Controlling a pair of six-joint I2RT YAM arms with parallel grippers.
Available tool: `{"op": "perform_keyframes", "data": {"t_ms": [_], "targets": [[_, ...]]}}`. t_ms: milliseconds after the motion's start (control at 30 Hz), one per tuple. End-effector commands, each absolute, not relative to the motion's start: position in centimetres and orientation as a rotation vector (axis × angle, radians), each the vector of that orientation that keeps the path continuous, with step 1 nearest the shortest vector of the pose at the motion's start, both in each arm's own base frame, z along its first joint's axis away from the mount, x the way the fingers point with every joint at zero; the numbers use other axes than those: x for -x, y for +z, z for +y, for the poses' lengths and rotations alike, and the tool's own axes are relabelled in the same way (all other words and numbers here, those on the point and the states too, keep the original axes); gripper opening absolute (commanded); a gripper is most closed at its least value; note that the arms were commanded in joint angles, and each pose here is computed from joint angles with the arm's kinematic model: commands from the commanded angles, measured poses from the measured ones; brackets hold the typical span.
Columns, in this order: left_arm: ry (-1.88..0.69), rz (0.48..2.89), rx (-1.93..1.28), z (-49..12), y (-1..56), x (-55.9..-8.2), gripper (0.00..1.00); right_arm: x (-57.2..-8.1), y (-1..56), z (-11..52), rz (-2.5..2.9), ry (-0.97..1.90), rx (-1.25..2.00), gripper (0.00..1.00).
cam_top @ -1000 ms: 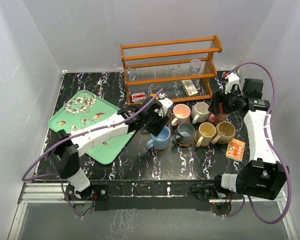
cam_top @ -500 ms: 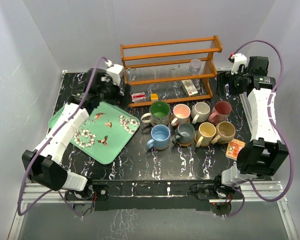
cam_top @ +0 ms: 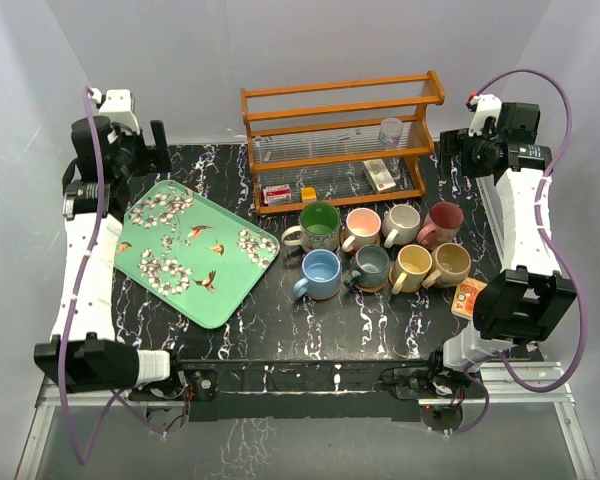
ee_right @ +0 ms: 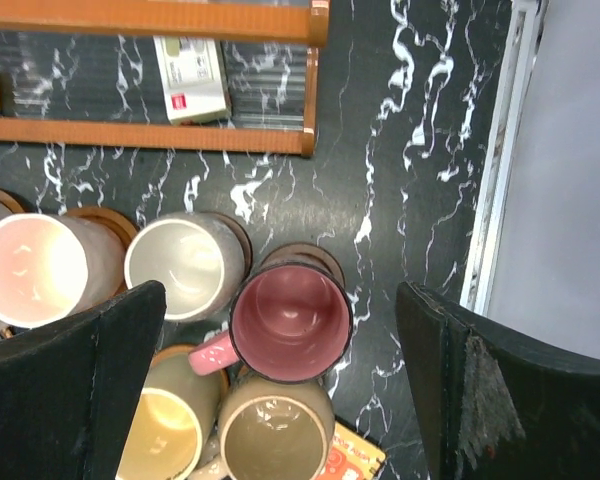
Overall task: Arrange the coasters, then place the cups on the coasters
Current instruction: Reset both arms
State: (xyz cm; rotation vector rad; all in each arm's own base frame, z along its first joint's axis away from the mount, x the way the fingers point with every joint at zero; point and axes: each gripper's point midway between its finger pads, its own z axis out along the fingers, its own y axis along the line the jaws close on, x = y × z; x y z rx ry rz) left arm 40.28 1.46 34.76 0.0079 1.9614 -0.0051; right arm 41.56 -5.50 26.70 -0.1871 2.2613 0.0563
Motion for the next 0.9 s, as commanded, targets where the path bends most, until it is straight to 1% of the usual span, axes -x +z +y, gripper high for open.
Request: {"op": "perform_keyframes", "data": {"t_ms": [0, 67, 200, 400, 633, 867], "targets": [[0.088, 1.716, 0.019, 2.7, 39.1, -38.3, 0.99, -42.6, 33.6, -4.7, 1.996, 0.055, 0.180, 0.98], [0.089, 1.664, -0.019, 2.4, 39.4, -37.9, 0.99, -42.5, 34.8, -4.4, 1.939, 0.068, 0.163, 0.98], [0.070, 1.722, -0.066, 1.9, 37.8, -38.1, 0.99, -41.5, 36.9, -3.4, 1.811, 0.082, 0.185, 0.98], [0.060, 1.748, -0.103, 1.5, 36.3, -37.0, 0.99, -38.5, 39.8, -2.5, 1.653, 0.028, 0.260, 0.98], [0.059, 1.780, -0.111, 1.4, 35.7, -35.6, 0.99, -37.9, 38.0, -2.9, 1.728, 0.010, 0.248, 0.98], [-0.033, 1.795, -0.147, 0.3, 36.0, -35.1, 0.99, -37.7, 36.1, -2.6, 1.768, 0.032, 0.252, 0.98]]}}
